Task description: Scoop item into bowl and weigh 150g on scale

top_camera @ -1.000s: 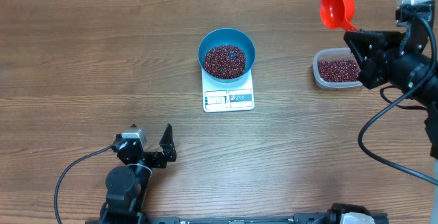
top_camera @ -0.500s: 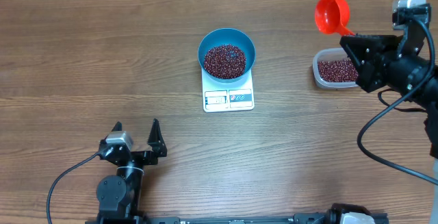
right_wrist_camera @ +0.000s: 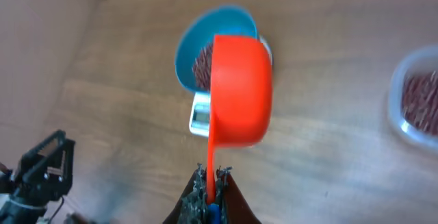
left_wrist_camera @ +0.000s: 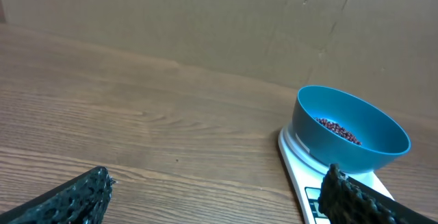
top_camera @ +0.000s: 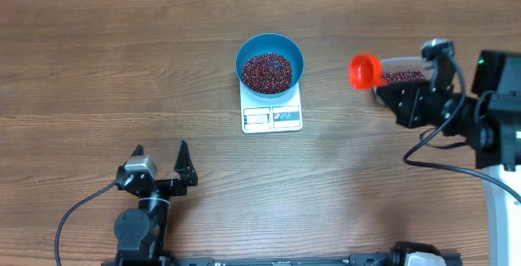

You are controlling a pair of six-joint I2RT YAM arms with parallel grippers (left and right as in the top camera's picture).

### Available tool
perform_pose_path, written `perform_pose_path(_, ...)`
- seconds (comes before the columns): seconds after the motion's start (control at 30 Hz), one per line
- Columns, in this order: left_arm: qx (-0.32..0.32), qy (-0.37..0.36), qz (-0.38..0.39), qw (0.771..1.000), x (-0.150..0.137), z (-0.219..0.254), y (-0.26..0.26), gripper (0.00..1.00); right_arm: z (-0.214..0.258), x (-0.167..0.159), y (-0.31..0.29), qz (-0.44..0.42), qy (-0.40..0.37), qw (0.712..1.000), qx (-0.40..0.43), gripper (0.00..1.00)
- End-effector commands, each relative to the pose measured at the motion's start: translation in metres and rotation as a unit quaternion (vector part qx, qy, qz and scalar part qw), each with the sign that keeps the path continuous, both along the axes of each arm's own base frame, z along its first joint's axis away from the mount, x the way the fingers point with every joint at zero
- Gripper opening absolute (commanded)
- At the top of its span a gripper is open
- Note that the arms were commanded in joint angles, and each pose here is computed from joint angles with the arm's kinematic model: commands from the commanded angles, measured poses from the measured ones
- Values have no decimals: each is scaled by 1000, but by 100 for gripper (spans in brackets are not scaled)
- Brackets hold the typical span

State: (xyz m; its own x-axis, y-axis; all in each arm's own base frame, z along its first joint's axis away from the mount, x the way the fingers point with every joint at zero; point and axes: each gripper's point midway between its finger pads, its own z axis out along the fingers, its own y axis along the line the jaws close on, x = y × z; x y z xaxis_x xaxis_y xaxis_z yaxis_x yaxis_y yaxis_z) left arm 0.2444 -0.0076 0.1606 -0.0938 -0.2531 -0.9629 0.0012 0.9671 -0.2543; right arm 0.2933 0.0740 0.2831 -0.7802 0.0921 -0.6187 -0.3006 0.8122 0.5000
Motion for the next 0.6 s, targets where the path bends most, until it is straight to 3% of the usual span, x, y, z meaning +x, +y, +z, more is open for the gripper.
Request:
perform_pose_path(0.0,-3,0,7,1000,0,-4,3,100,-5,-13,-4,-11,-3,1000,7,4)
perform_pose_path(0.17,-3,-1,7,1000,0,-4,3,100,-32,-26,-20,-59,18,997,43,4)
perform_pose_path(0.33,-3,-1,7,1000,0,-4,3,100,-67,-40,-10,-35,27,990,137,4)
perform_pose_path(0.57,-3,-1,7,1000,0,-4,3,99,-129,-45,-10,-67,75,980,173,4)
